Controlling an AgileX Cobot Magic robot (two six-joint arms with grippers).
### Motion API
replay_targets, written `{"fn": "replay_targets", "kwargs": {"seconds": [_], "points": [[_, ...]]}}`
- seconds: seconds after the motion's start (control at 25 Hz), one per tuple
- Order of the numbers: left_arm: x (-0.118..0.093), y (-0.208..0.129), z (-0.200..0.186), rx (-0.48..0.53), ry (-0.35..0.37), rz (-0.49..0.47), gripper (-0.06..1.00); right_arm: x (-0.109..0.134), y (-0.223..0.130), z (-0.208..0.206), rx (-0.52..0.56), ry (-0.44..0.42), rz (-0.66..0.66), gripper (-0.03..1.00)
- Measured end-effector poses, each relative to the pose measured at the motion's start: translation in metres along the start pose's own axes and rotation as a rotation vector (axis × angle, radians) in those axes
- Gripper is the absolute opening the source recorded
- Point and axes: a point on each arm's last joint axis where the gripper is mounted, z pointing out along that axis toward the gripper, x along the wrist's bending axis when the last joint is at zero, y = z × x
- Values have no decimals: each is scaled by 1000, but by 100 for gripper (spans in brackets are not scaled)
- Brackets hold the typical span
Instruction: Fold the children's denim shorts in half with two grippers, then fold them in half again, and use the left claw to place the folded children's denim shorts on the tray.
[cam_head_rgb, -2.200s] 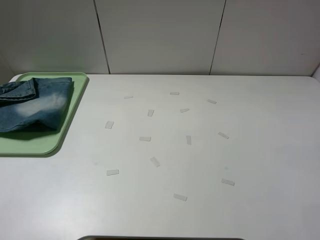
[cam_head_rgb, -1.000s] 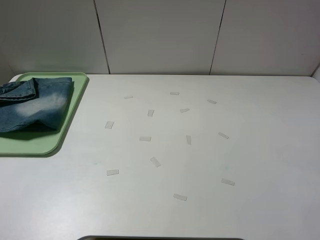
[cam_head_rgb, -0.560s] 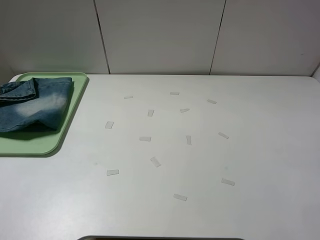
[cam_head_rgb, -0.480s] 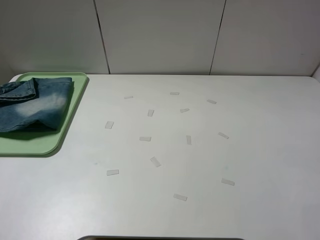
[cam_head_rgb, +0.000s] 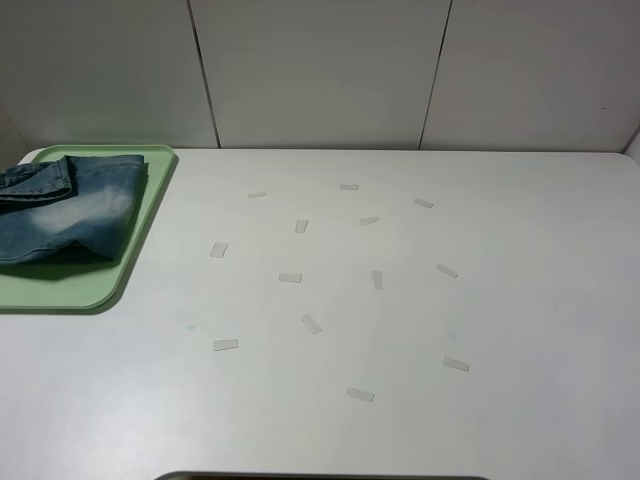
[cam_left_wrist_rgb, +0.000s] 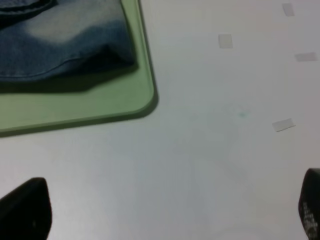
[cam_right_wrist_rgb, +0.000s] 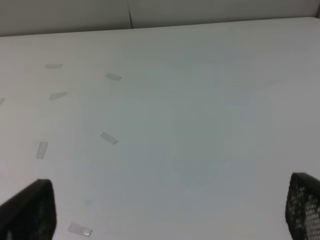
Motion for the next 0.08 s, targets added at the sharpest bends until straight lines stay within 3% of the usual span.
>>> {"fn": "replay_targets", "kwargs": {"seconds": [0.08], "points": [[0, 0, 0, 0, -1, 0, 99, 0, 0, 0, 0, 0, 0, 69]]}}
